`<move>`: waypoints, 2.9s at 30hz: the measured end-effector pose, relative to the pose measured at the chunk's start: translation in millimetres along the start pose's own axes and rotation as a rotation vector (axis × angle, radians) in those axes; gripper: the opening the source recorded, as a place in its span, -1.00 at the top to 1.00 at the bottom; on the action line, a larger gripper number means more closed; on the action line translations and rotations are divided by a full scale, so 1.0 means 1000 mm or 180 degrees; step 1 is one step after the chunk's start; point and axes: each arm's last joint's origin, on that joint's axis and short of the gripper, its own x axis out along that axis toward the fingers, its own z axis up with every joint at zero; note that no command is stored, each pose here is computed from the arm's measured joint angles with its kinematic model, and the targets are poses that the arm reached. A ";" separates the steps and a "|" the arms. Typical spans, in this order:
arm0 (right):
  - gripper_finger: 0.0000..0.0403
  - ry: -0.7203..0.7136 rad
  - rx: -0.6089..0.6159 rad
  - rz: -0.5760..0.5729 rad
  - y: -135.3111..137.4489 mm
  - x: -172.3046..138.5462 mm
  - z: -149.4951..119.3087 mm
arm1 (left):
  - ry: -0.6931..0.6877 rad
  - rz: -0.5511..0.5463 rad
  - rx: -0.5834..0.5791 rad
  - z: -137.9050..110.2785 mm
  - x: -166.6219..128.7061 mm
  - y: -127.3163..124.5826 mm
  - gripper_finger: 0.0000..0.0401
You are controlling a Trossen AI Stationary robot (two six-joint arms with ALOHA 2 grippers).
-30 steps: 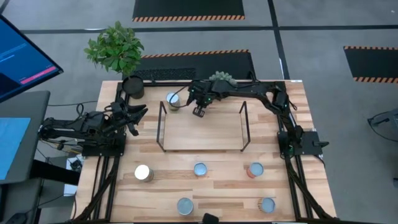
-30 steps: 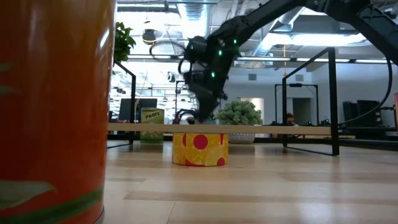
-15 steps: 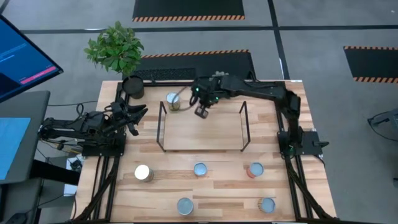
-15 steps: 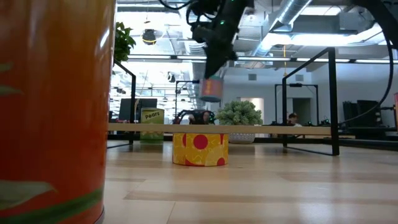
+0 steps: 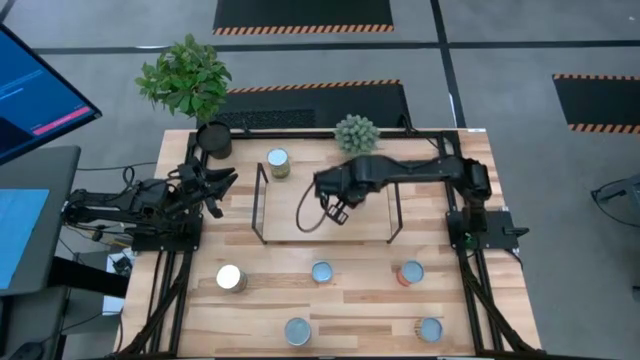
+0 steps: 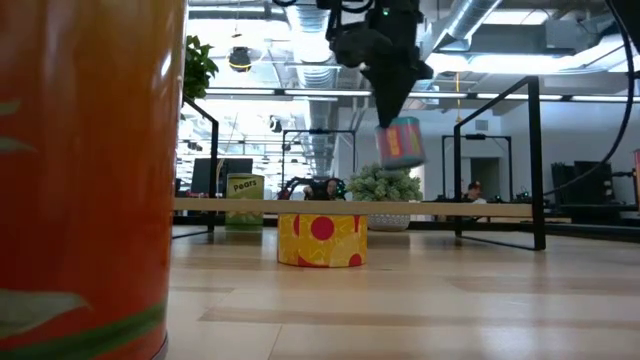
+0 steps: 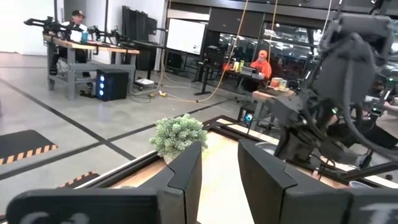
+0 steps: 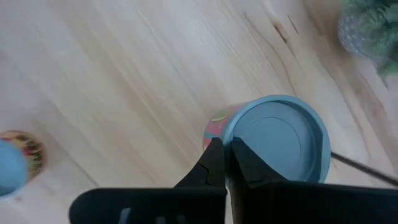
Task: Pick and place cans onto a shelf
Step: Put the canned corn on the shelf
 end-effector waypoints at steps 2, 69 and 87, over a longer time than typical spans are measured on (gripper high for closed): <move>0.97 -0.0010 0.0022 -0.0009 0.006 0.002 -0.006 | -0.0001 0.0001 -0.0001 0.000 0.000 0.000 0.53; 0.85 -0.0503 -0.0251 0.0805 -0.054 0.052 -0.027 | -0.0033 0.0098 -0.0201 0.001 0.000 0.001 0.53; 0.76 -0.0622 -0.0422 0.1185 -0.052 0.066 -0.012 | 0.0078 0.0114 -0.0125 -0.003 0.000 0.002 0.53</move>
